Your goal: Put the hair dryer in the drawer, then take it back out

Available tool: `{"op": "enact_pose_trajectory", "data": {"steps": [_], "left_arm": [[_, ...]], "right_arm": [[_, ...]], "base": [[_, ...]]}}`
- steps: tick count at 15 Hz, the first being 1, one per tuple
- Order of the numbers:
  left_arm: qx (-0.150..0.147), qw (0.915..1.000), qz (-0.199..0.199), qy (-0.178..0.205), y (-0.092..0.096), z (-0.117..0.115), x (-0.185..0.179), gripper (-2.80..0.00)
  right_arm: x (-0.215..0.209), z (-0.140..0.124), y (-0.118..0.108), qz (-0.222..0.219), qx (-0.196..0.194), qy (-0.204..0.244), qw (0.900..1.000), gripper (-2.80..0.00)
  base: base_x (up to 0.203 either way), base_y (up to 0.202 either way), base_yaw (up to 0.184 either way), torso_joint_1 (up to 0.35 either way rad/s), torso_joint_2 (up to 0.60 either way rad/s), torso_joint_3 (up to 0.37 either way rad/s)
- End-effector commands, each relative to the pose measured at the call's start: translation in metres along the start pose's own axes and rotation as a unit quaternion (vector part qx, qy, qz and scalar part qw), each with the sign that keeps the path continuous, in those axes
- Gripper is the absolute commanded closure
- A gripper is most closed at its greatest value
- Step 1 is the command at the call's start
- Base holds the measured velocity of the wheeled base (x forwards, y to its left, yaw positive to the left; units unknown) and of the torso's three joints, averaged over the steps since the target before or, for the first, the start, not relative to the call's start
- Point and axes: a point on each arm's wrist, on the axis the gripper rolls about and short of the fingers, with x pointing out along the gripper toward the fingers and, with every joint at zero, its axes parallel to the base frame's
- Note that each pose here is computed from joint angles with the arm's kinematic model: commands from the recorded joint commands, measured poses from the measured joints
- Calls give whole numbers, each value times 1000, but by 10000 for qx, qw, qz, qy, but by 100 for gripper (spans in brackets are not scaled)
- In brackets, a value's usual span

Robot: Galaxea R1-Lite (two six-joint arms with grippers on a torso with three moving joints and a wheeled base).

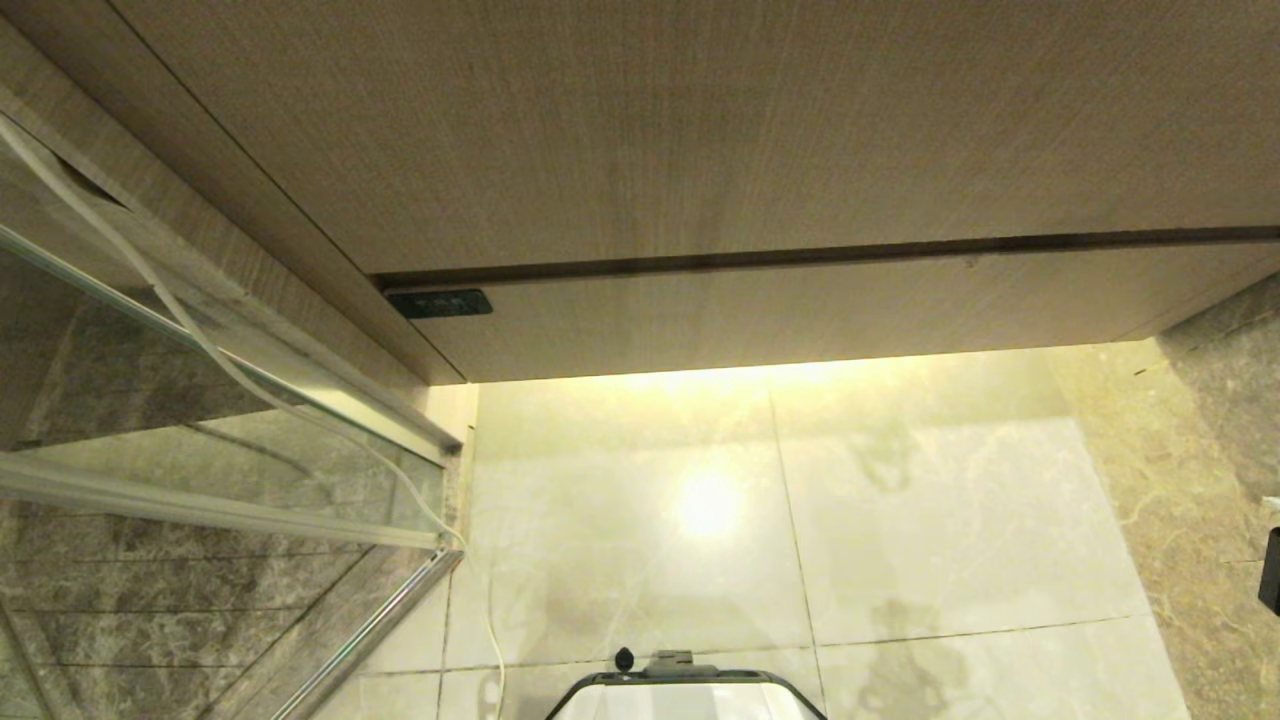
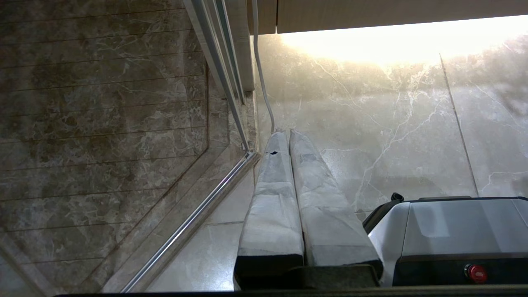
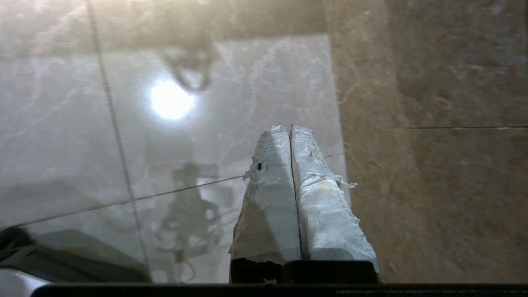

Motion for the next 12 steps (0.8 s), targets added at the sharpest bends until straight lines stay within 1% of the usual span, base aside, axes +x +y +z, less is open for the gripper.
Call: {"op": "enact_pose_trajectory", "data": {"steps": [1, 2, 4, 6, 7, 9, 12], "left_arm": [[-1, 10000, 1, 5, 0, 0, 0, 0], [-1, 10000, 1, 5, 0, 0, 0, 0], [-1, 10000, 1, -1, 0, 0, 0, 0], [-1, 10000, 1, 1, 0, 0, 0, 0], [-1, 10000, 1, 5, 0, 0, 0, 0], [-1, 10000, 1, 5, 0, 0, 0, 0], [-1, 10000, 1, 5, 0, 0, 0, 0]], "right_arm": [[-10, 1, -1, 198, 88, -230, 9995, 0], [-15, 1, -2, 340, 205, -339, 9986, 0], [-26, -1, -3, 713, 563, -493, 9946, 0], [-44, -8, -6, 981, 707, -728, 9900, 0], [-53, -15, -6, 1125, 729, -836, 9874, 0], [-74, -31, -8, 1494, 743, -1178, 9789, 0], [-97, -70, -9, 1881, 773, -1583, 9662, 0]], "base": [[0, 0, 0, 0, 0, 0], [0, 0, 0, 0, 0, 0], [0, 0, 0, 0, 0, 0], [0, 0, 0, 0, 0, 0], [0, 0, 0, 0, 0, 0], [0, 0, 0, 0, 0, 0], [0, 0, 0, 0, 0, 0]]}}
